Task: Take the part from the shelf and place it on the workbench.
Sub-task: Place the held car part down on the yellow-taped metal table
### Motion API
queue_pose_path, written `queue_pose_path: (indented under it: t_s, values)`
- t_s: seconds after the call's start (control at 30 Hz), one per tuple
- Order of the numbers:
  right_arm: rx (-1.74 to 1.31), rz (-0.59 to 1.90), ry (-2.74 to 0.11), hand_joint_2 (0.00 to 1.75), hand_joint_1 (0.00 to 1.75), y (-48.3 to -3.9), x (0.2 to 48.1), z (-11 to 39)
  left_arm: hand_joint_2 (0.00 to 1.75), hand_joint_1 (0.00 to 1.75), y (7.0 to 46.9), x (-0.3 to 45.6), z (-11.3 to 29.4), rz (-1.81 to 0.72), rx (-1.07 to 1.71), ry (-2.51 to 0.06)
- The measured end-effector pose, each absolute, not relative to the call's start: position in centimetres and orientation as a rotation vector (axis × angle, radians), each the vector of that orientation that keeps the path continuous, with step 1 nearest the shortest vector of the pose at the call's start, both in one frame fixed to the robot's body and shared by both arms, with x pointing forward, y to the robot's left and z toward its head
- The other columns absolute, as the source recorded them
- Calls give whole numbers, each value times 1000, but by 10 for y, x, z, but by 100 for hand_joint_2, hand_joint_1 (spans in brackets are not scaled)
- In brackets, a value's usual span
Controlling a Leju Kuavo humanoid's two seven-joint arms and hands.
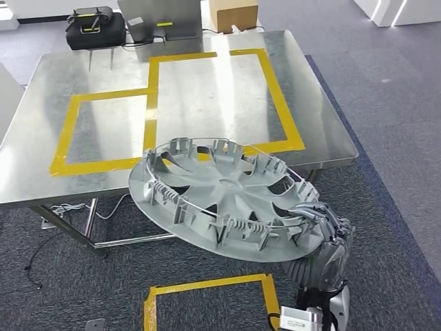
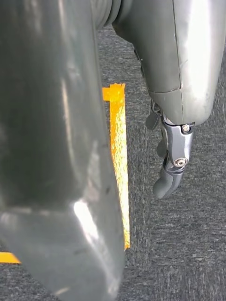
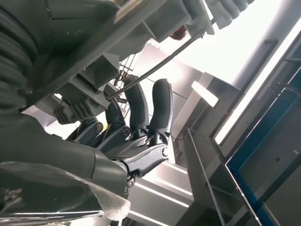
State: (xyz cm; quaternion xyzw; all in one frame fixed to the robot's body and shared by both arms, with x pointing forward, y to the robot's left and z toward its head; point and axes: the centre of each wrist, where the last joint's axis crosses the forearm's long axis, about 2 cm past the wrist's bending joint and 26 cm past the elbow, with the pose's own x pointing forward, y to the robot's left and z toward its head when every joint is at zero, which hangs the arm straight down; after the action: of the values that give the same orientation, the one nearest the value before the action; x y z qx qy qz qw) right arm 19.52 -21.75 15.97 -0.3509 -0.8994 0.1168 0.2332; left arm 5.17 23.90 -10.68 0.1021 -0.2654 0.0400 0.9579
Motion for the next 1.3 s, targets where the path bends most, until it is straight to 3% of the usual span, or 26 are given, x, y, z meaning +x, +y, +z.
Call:
queue_pose_path:
  t_s: [1.3]
  values:
    - [-961,335,-2470,175,175,-216,196,158,0,0,243,51,-107,72,210,-527]
